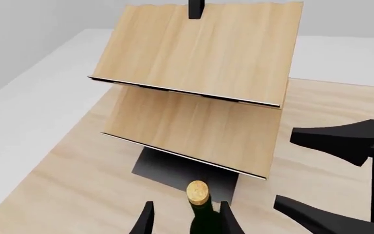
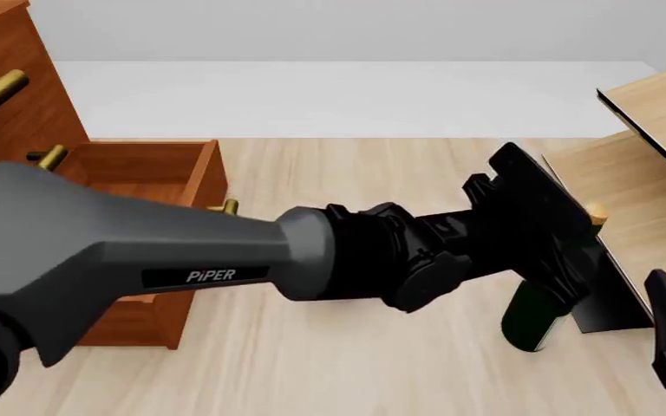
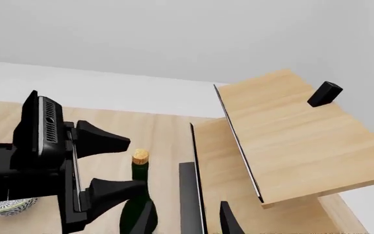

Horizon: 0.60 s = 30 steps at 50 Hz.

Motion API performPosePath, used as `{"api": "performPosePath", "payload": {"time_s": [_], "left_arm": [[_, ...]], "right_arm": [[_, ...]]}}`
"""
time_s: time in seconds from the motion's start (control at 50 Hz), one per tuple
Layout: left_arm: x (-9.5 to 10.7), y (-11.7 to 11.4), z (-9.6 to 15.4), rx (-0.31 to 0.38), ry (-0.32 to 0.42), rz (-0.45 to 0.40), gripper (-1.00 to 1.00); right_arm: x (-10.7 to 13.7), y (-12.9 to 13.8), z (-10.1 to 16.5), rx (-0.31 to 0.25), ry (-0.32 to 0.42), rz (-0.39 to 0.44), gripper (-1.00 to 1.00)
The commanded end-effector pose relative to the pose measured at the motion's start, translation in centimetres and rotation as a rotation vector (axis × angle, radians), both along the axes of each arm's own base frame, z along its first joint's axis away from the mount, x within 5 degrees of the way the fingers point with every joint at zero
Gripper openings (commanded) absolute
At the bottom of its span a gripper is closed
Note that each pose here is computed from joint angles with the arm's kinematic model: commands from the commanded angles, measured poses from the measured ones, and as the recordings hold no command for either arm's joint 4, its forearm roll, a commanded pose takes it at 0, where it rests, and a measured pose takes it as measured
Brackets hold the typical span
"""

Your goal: Put the wine bottle in the bottom drawer of the cabinet.

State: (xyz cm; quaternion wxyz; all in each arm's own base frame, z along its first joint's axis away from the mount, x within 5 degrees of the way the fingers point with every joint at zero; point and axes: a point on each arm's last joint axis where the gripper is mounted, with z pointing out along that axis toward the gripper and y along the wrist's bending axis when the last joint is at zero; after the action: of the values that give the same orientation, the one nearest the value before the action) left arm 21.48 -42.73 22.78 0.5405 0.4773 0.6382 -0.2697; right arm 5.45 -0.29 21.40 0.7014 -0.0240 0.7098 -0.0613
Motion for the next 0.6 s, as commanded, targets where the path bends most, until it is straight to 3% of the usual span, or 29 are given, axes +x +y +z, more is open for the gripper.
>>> {"api": "performPosePath", "payload": {"time_s": [0.02, 0.6], "left_arm": [[0.16, -0.62, -0.85, 0.003, 0.008, -0.001, 1.00], [0.38, -1.50, -1.36, -0.009, 0.026, 0.001, 1.00]], "right_arm": [[0.03, -0.02, -0.20, 0.002, 0.005, -0.003, 1.00], [0.09, -0.04, -0.56, 0.006, 0.012, -0.006, 1.00]]}}
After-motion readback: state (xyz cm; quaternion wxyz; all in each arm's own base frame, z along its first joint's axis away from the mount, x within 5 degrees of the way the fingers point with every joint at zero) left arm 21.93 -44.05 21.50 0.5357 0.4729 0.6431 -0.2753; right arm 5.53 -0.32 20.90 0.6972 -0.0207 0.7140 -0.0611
